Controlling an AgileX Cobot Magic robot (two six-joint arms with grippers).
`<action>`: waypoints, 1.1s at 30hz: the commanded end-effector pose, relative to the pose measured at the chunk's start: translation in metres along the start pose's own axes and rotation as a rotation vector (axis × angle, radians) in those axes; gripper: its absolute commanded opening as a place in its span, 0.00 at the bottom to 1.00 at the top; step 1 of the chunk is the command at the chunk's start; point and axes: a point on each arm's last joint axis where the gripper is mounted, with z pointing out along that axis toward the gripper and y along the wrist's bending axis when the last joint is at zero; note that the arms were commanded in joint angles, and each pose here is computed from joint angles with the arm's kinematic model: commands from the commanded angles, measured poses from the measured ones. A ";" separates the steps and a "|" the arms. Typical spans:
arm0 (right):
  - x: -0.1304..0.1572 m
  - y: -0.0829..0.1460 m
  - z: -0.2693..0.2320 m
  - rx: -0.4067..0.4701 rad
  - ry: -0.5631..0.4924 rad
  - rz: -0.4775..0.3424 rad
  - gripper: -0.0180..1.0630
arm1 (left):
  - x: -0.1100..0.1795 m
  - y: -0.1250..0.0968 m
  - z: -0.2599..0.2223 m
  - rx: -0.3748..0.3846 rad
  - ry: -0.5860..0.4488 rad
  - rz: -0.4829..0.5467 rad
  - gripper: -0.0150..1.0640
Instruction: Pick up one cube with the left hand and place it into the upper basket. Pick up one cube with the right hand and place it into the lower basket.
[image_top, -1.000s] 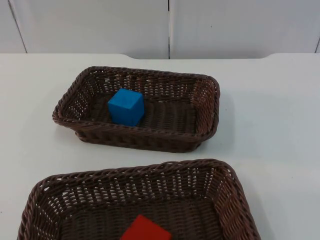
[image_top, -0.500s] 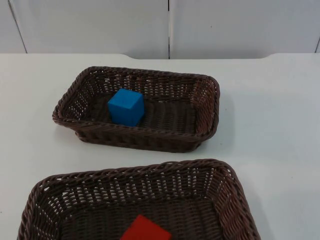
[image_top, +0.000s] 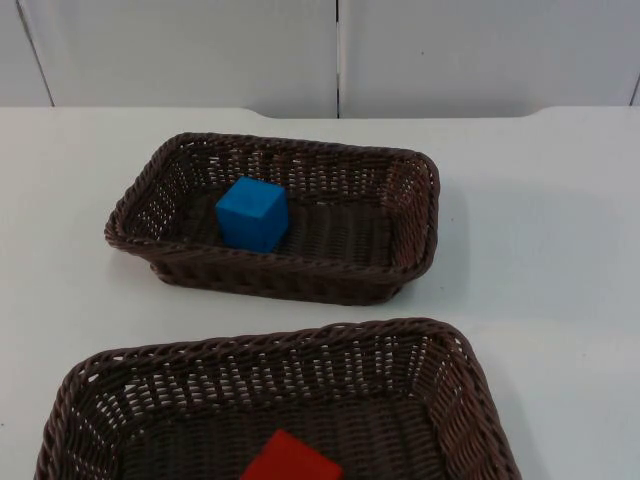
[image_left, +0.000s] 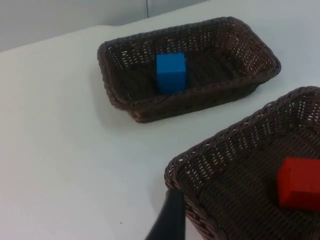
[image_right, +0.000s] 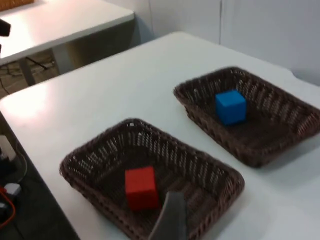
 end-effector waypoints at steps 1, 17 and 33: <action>0.008 -0.003 -0.006 0.008 0.027 0.007 0.68 | 0.001 0.000 0.000 0.001 0.004 0.000 0.73; 0.031 0.002 -0.001 -0.043 0.173 -0.055 0.68 | 0.003 0.001 0.001 -0.002 0.011 -0.003 0.73; 0.030 0.001 -0.001 -0.042 0.172 -0.056 0.68 | 0.003 0.001 0.001 -0.002 0.011 -0.003 0.81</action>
